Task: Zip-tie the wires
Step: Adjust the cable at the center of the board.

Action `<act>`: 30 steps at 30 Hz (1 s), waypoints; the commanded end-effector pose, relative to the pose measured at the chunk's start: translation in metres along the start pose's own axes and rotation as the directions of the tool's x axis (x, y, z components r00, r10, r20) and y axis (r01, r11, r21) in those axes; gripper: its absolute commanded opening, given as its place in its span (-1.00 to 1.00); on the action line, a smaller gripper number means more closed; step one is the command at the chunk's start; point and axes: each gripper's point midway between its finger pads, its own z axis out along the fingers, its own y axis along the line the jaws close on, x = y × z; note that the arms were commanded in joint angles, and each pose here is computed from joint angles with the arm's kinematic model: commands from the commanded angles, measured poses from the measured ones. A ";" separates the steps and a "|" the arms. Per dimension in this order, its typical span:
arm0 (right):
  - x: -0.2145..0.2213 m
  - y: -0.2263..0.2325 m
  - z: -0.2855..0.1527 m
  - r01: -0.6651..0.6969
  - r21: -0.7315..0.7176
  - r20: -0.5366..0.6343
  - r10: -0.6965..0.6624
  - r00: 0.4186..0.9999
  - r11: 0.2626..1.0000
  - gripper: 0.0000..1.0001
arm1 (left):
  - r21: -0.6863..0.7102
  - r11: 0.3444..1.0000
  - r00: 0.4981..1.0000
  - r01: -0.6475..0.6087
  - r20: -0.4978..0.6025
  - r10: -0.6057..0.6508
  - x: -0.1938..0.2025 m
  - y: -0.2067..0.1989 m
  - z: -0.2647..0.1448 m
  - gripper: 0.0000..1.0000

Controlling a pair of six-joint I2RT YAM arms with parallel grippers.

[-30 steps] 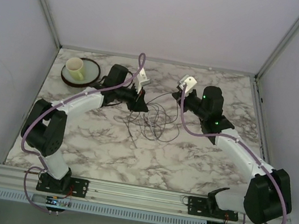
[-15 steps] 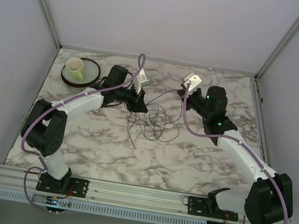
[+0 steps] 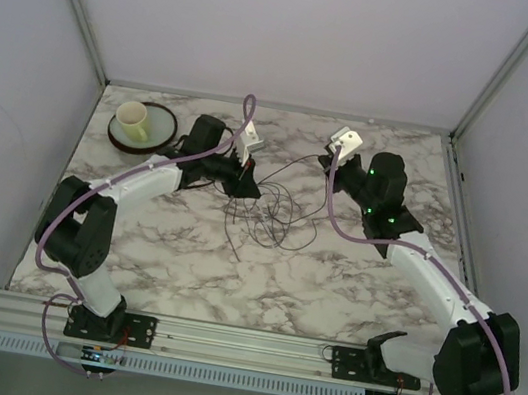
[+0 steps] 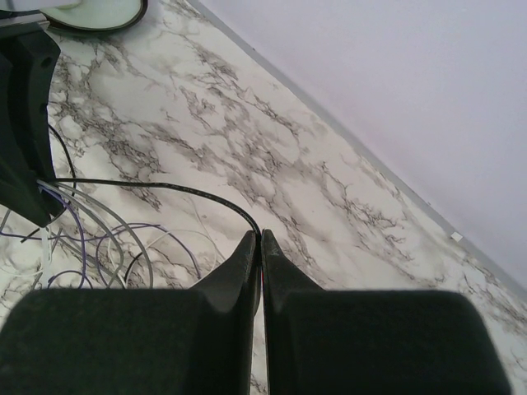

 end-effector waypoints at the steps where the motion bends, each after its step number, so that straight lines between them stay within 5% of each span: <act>1: -0.024 -0.012 -0.006 0.011 0.032 0.072 -0.013 0.997 0.999 -1.00 | -0.010 1.000 0.999 -0.026 0.026 0.027 -0.008 -0.002 -0.009 -0.96; 7: -0.005 -0.003 -0.001 -0.021 -0.012 0.017 0.021 1.000 1.000 -1.00 | -0.015 0.999 0.999 -0.031 0.036 0.032 -0.013 -0.005 -0.013 -1.00; 13: 0.006 -0.001 -0.003 -0.051 -0.015 -0.027 0.051 0.998 0.999 -0.33 | -0.017 0.999 0.999 -0.033 0.030 0.034 -0.015 -0.007 -0.016 -1.00; 20: -0.010 0.018 -0.022 -0.041 -0.093 0.031 0.044 0.999 0.995 -0.15 | -0.032 0.999 0.999 -0.032 0.023 0.033 -0.015 -0.005 -0.017 -1.00; 30: -0.024 0.008 -0.058 -0.053 -0.018 0.083 0.055 0.995 0.998 0.14 | -0.051 0.999 1.000 -0.017 0.018 0.018 -0.014 0.002 -0.020 -1.00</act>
